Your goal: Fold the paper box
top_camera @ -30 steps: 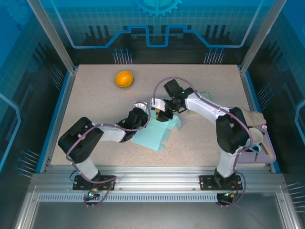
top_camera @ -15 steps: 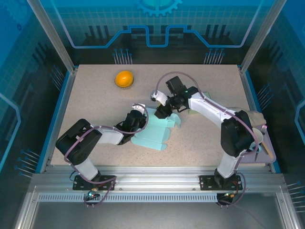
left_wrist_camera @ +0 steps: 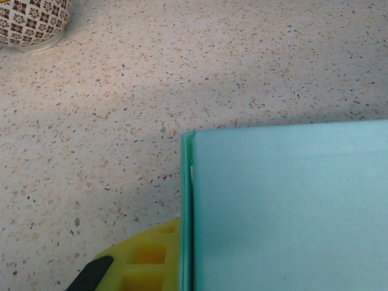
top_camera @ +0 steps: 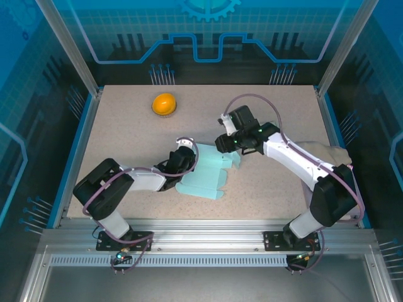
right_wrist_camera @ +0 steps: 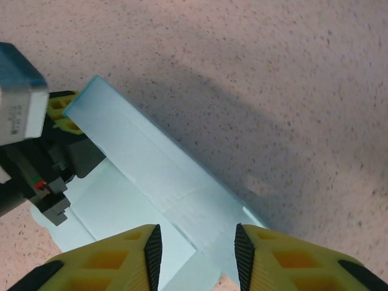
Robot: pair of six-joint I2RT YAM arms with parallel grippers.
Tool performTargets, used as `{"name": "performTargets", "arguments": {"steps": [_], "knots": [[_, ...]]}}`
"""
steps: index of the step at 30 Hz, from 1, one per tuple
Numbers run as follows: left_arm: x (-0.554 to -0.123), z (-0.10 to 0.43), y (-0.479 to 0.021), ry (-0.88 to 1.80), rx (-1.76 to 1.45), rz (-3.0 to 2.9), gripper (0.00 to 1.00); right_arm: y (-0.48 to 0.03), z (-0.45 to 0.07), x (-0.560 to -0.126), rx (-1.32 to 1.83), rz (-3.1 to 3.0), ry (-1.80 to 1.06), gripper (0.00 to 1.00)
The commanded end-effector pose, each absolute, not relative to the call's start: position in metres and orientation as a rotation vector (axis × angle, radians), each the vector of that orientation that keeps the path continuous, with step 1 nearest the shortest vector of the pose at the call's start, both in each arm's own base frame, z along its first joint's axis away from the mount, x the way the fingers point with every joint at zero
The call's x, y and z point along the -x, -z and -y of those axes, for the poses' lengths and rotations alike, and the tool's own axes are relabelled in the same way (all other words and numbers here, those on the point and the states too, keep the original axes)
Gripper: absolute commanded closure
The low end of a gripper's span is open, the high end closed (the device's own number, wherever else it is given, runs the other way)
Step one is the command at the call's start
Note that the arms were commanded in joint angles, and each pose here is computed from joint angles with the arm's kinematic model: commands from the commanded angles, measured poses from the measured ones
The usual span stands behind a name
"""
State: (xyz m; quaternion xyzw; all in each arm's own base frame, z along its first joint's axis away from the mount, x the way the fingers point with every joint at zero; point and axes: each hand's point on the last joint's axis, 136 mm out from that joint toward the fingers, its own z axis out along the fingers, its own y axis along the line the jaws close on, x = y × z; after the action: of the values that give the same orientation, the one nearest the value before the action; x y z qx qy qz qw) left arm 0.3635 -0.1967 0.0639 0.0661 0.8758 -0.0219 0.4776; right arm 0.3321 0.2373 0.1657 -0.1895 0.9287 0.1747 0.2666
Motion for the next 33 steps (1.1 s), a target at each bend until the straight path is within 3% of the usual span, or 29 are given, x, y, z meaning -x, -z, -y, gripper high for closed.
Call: {"name": "performTargets", "arguments": {"steps": [1, 13, 29, 33], "knots": [[-0.343, 0.183, -0.034, -0.051, -0.153, -2.261, 1.0, -0.159, -0.236, -0.334, 0.23, -2.531, -0.528, 0.6], [-0.335, 0.185, -0.038, -0.072, -0.147, -2.279, 1.0, -0.131, -0.217, -0.336, -0.016, -2.522, -0.599, 0.55], [-0.333, 0.19, -0.037, -0.081, -0.157, -2.278, 1.0, -0.122, -0.259, -0.334, -0.167, -2.506, -1.015, 0.53], [-0.333, 0.191, -0.038, -0.084, -0.16, -2.276, 1.0, -0.127, -0.263, -0.337, -0.188, -2.458, -1.072, 0.58]]}}
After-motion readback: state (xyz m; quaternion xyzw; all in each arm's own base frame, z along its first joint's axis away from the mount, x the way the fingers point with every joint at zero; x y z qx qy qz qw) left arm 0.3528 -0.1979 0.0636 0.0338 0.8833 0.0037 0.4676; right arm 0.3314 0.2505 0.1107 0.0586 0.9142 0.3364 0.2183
